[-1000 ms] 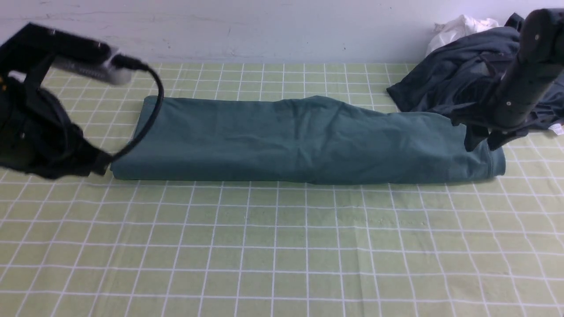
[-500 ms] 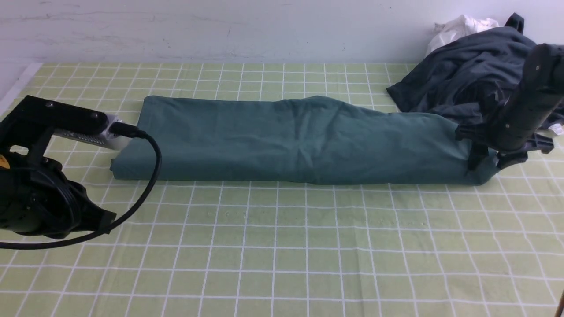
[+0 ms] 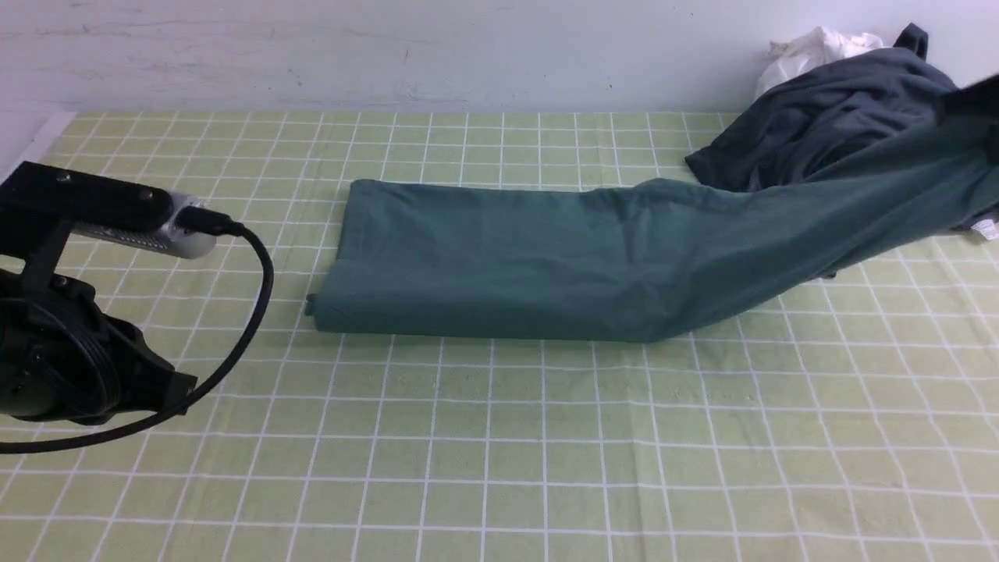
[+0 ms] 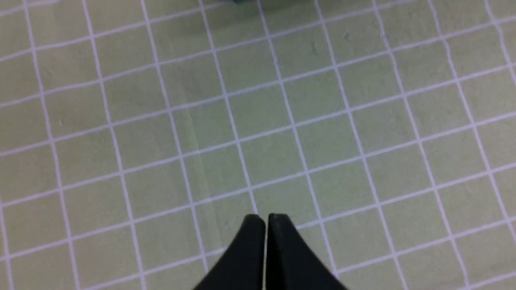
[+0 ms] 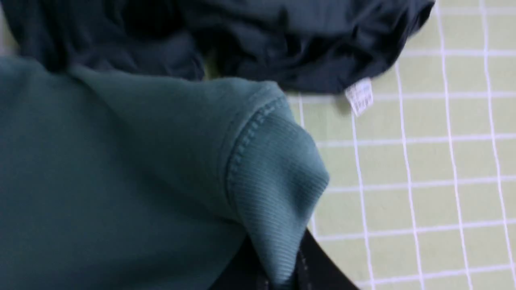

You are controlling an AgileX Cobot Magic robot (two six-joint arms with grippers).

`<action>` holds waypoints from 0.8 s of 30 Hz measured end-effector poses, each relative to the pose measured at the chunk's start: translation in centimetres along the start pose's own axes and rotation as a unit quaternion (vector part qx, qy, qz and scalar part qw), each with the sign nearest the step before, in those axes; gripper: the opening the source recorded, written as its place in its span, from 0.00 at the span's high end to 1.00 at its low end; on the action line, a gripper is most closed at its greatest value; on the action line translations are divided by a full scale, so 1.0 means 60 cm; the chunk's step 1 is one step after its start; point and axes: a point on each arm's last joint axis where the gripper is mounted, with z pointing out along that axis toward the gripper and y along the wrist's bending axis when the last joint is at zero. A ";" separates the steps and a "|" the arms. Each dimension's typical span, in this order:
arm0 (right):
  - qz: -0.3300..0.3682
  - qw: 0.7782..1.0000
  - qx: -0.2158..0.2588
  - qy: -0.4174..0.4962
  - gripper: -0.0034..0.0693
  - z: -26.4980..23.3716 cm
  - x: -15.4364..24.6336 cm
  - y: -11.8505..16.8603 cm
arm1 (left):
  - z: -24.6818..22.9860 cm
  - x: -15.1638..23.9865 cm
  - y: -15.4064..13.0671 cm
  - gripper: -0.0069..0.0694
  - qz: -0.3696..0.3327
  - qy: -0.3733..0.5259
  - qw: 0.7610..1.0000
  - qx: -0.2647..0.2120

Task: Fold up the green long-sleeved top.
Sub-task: Use the right arm to drag the right edge of the fabric to the left and folds it over the left edge

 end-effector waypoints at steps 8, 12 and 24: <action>-0.008 0.954 -0.270 -0.131 0.94 -0.087 -0.051 0.222 | -0.001 -0.004 -0.004 0.92 -0.016 -0.015 1.000 0.013; -0.058 0.906 -0.391 -0.147 0.94 -0.071 -0.025 0.398 | -0.001 -0.006 -0.004 0.92 -0.016 -0.019 1.000 0.012; -0.112 0.884 -0.426 -0.157 0.57 0.069 0.084 0.633 | 0.001 -0.003 -0.004 0.92 -0.016 -0.014 1.000 0.013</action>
